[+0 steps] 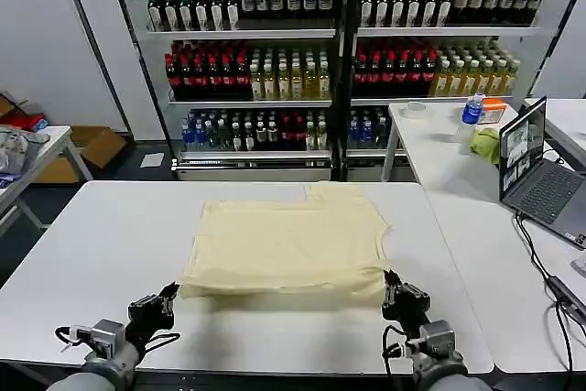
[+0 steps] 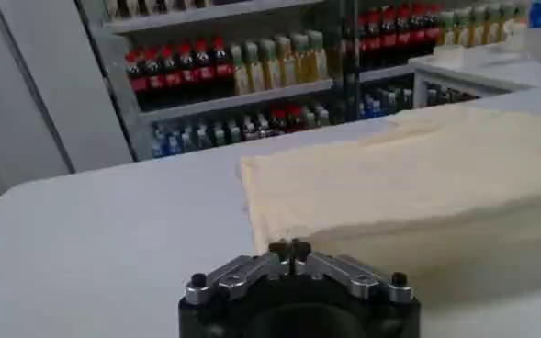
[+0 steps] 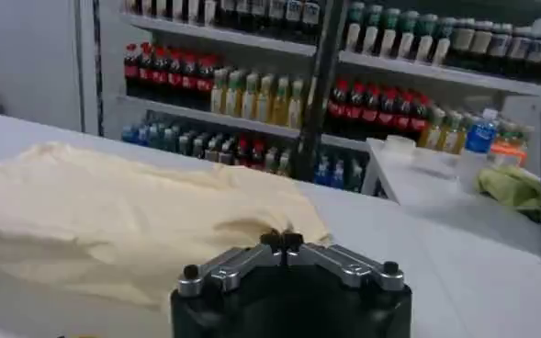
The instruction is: Fold and organize the clothes.
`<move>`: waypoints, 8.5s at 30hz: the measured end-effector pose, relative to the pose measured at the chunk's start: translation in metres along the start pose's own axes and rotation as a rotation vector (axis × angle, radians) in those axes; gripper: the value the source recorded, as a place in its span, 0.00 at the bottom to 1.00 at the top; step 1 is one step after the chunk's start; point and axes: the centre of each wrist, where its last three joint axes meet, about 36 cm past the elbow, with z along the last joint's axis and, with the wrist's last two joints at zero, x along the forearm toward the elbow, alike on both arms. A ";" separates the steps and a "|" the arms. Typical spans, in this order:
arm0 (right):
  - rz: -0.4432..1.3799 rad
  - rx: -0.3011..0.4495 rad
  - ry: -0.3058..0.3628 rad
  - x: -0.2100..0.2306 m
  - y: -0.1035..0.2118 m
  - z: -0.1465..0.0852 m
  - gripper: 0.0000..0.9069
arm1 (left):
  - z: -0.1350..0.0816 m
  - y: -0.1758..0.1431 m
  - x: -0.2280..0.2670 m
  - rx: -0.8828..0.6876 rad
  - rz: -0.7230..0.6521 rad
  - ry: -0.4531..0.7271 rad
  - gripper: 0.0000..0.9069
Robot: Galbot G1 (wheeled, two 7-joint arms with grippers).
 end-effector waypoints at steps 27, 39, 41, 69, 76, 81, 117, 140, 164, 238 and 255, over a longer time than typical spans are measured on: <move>0.011 0.050 0.014 -0.061 0.007 0.009 0.00 | 0.002 0.005 -0.061 -0.041 -0.012 0.016 0.01; 0.014 0.067 0.051 -0.070 0.010 0.019 1.00 | 0.003 -0.003 -0.072 -0.046 0.000 0.022 1.00; 0.016 0.066 0.053 -0.070 0.009 0.020 1.00 | 0.004 -0.004 -0.072 -0.042 0.002 0.022 1.00; 0.079 0.001 0.114 -0.029 -0.005 0.034 1.00 | 0.019 -0.004 -0.043 0.052 -0.014 0.071 1.00; 0.079 -0.034 0.152 -0.028 -0.003 0.038 0.81 | 0.020 -0.002 -0.048 0.080 -0.008 0.077 0.09; 0.072 -0.064 0.169 -0.029 -0.002 0.041 0.03 | 0.021 -0.003 -0.052 0.100 0.003 0.071 0.01; 0.078 -0.088 0.186 -0.013 -0.010 0.043 0.00 | 0.023 -0.001 -0.046 0.119 0.017 0.061 0.02; 0.058 -0.025 0.237 0.061 -0.014 0.041 0.00 | 0.029 -0.021 0.015 0.109 0.043 0.090 0.02; 0.035 0.043 0.325 0.129 -0.009 0.023 0.74 | 0.037 -0.028 0.073 0.077 0.062 0.178 0.04; 0.065 -0.130 0.268 -0.240 -0.012 -0.008 1.00 | -0.042 0.022 -0.186 0.077 0.006 0.137 0.28; 0.045 -0.170 0.298 -0.244 -0.011 0.001 0.00 | -0.040 0.023 -0.187 0.077 0.049 0.150 0.01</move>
